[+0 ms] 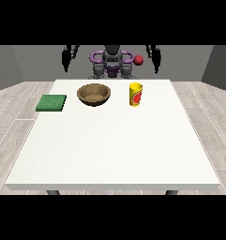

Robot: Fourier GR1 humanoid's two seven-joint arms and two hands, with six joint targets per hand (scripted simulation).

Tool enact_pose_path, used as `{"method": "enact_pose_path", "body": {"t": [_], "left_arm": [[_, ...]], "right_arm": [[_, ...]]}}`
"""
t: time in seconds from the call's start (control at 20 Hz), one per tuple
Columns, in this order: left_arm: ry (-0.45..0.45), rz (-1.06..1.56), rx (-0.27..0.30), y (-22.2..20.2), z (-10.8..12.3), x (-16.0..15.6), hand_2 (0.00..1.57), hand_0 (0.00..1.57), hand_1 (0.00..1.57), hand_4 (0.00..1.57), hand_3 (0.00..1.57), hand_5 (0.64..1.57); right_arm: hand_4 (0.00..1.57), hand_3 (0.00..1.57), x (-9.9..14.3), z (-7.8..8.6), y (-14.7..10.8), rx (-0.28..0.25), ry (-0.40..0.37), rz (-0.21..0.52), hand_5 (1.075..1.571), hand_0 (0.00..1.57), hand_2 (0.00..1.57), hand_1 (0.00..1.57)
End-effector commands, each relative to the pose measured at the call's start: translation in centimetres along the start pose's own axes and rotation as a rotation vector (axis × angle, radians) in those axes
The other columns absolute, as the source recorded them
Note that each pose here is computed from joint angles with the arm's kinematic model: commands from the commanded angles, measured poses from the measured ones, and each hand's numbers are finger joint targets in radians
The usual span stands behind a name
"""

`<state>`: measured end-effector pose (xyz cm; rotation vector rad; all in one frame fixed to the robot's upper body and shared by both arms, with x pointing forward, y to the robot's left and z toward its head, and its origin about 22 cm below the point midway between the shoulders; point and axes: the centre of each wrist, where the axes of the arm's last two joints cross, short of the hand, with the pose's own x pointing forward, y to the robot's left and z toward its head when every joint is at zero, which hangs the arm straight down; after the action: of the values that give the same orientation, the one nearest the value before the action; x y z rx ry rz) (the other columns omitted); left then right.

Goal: Pick the cup and pour the ball into the bowl, then pick the bowl and place it on the pad

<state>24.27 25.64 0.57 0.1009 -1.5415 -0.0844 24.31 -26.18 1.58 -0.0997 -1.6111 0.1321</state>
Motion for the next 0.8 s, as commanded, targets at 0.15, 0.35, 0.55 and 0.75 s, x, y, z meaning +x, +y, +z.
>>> {"method": "enact_pose_path", "body": {"t": [0.15,0.35,0.55,0.75], "left_arm": [[-0.030,-0.027,0.007,1.1,-0.2,2.7,0.00,0.00,0.00,0.66,0.00,1.566],[0.129,0.218,0.009,-1.8,0.9,3.2,0.00,0.00,0.00,0.64,0.00,1.565],[0.179,0.258,0.002,-3.7,1.1,6.5,0.00,0.00,0.00,0.64,0.00,1.564],[0.072,0.224,0.016,-4.1,1.0,9.2,0.00,0.00,0.00,0.58,0.00,1.560]], "right_arm": [[0.87,0.00,2.4,-0.2,-1.0,-0.001,-0.011,0.024,1.533,0.00,0.00,0.00],[0.87,0.00,1.2,2.1,0.2,-0.034,0.219,-0.207,1.539,0.00,0.00,0.00],[0.86,0.00,5.5,0.6,0.7,-0.060,0.262,-0.211,1.532,0.00,0.00,0.00],[0.79,0.00,8.5,2.3,-0.9,-0.041,0.131,-0.206,1.548,0.00,0.00,0.00]]}}
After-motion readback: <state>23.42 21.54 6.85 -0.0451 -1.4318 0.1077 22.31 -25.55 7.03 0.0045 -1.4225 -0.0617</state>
